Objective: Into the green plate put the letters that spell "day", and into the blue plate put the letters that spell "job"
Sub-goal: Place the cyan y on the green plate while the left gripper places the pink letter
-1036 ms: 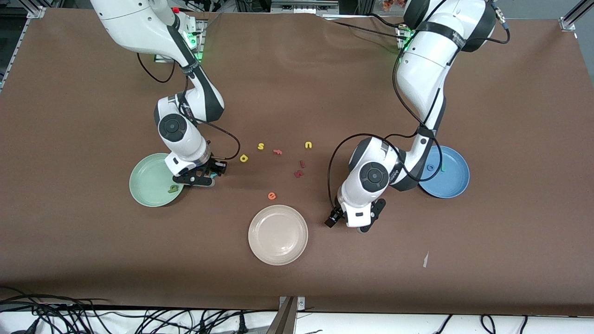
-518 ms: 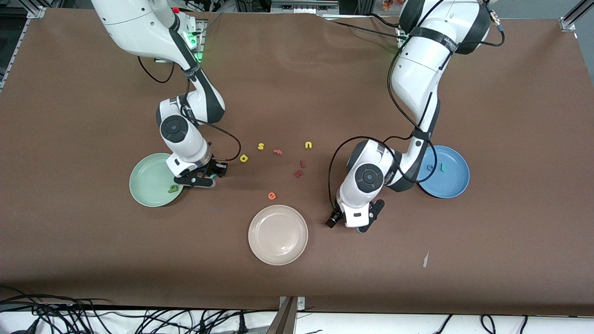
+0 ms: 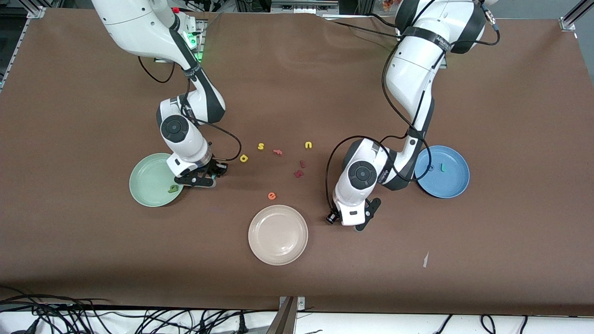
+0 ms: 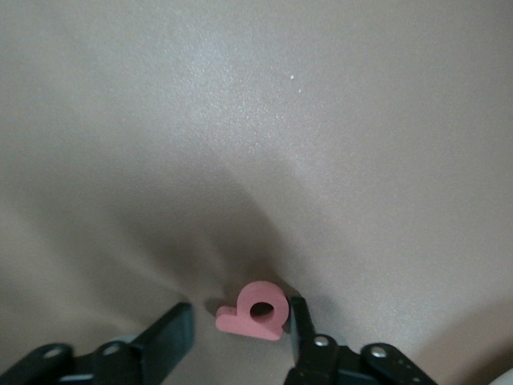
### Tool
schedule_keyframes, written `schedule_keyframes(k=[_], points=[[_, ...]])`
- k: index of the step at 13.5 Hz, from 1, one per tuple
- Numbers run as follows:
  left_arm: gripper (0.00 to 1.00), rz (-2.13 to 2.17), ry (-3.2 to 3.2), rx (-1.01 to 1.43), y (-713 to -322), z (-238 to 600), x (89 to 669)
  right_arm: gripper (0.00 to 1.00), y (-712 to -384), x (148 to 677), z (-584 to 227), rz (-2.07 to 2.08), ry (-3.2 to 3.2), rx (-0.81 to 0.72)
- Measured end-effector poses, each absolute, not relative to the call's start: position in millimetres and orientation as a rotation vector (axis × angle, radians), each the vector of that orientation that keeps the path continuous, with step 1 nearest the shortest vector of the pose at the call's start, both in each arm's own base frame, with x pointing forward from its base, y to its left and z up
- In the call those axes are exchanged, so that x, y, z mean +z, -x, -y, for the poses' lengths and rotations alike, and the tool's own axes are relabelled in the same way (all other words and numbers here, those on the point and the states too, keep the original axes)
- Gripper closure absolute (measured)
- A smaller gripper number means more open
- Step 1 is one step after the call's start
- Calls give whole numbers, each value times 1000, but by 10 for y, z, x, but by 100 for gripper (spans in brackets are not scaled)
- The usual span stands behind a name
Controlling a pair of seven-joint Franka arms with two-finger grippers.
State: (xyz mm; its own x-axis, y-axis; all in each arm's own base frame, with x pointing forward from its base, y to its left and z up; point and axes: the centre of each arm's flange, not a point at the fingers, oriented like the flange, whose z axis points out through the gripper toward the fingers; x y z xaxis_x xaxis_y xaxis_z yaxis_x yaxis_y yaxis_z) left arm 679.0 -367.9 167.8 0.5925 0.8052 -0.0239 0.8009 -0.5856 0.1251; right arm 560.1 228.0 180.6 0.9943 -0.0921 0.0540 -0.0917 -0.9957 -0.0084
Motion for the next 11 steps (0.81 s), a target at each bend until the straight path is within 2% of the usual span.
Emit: schedule_keyframes(k=[1, 2, 7, 11], points=[[57, -1362, -2690, 57, -6798, 3685, 1694, 75, -5601, 1806, -2280, -144, 3131, -85], [59, -1362, -2690, 58, -6799, 3685, 1696, 75, -5601, 1806, -2281, -144, 3131, -85], [59, -1365, -2691, 59, -6810, 3671, 1704, 75, -5665, 1919, -2308, -123, 3129, -96], [59, -1367, -2743, 18, -6865, 3548, 1815, 75, -5867, 2247, -2093, -40, 3172, -28]])
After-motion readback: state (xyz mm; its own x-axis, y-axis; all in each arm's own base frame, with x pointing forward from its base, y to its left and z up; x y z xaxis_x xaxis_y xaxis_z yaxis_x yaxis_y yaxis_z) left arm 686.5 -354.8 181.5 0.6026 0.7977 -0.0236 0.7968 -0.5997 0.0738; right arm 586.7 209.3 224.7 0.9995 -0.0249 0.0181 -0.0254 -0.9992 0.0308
